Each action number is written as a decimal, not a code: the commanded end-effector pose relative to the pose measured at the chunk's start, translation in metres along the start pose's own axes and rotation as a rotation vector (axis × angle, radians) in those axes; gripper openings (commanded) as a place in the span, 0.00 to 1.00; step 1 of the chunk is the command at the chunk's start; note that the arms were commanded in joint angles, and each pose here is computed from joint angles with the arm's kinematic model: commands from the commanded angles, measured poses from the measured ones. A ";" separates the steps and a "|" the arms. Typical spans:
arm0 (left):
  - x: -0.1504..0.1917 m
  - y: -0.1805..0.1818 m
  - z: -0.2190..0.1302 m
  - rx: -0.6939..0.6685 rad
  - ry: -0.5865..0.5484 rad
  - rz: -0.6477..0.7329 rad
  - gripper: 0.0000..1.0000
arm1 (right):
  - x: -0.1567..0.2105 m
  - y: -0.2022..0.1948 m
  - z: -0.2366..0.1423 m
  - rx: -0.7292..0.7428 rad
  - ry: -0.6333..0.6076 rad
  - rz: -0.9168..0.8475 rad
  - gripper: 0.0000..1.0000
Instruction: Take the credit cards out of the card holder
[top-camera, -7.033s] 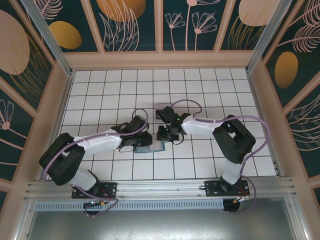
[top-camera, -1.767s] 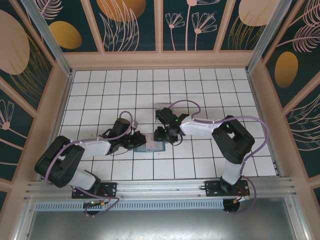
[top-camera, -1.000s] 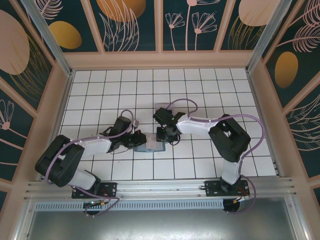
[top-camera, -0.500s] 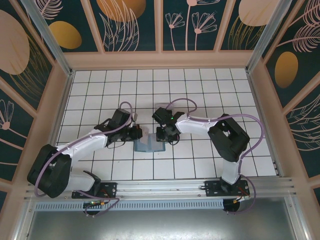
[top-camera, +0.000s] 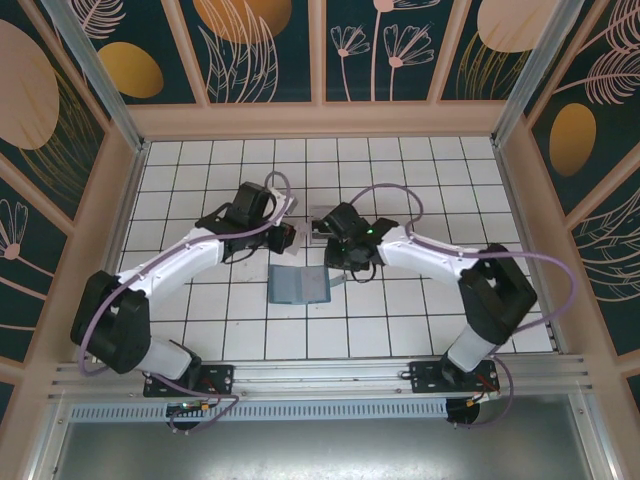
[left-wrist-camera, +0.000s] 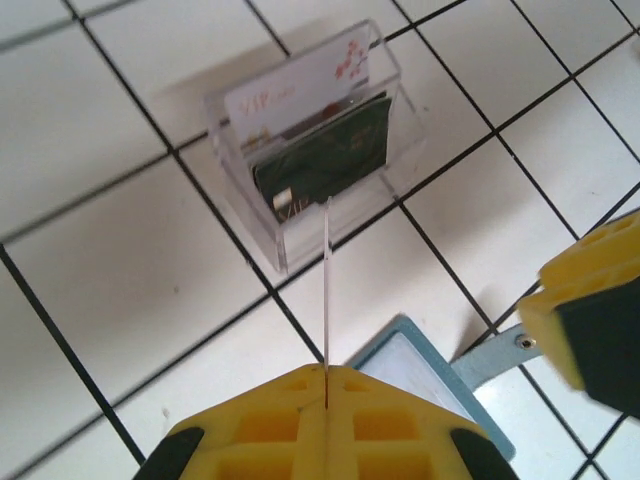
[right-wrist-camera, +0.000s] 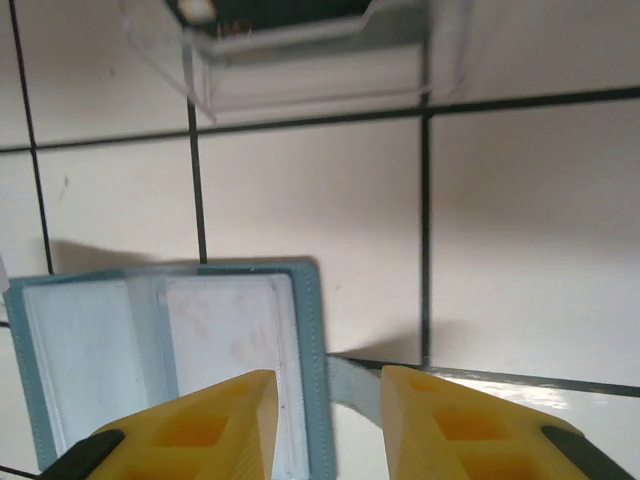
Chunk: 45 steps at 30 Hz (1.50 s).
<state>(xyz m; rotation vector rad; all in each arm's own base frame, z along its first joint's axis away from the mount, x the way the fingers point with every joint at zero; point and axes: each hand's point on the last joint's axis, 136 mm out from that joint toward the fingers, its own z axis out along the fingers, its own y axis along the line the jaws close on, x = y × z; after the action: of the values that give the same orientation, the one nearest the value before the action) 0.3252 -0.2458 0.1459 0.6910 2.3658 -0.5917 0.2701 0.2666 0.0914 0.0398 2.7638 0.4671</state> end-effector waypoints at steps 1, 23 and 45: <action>-0.025 -0.002 -0.002 0.008 -0.024 0.218 0.00 | -0.011 -0.027 -0.010 0.059 -0.060 0.034 0.33; -0.074 0.003 0.044 0.091 0.211 0.892 0.00 | -0.011 -0.069 -0.027 0.098 -0.097 0.090 0.33; -0.067 -0.008 0.088 0.190 0.343 1.002 0.00 | -0.008 -0.079 -0.028 0.100 -0.100 0.119 0.33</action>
<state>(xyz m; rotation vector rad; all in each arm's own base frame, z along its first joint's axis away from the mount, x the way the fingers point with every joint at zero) 0.4088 -0.3215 0.1340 1.9403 1.8813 -0.2343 0.2718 0.1920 0.0939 0.2274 2.7042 0.3784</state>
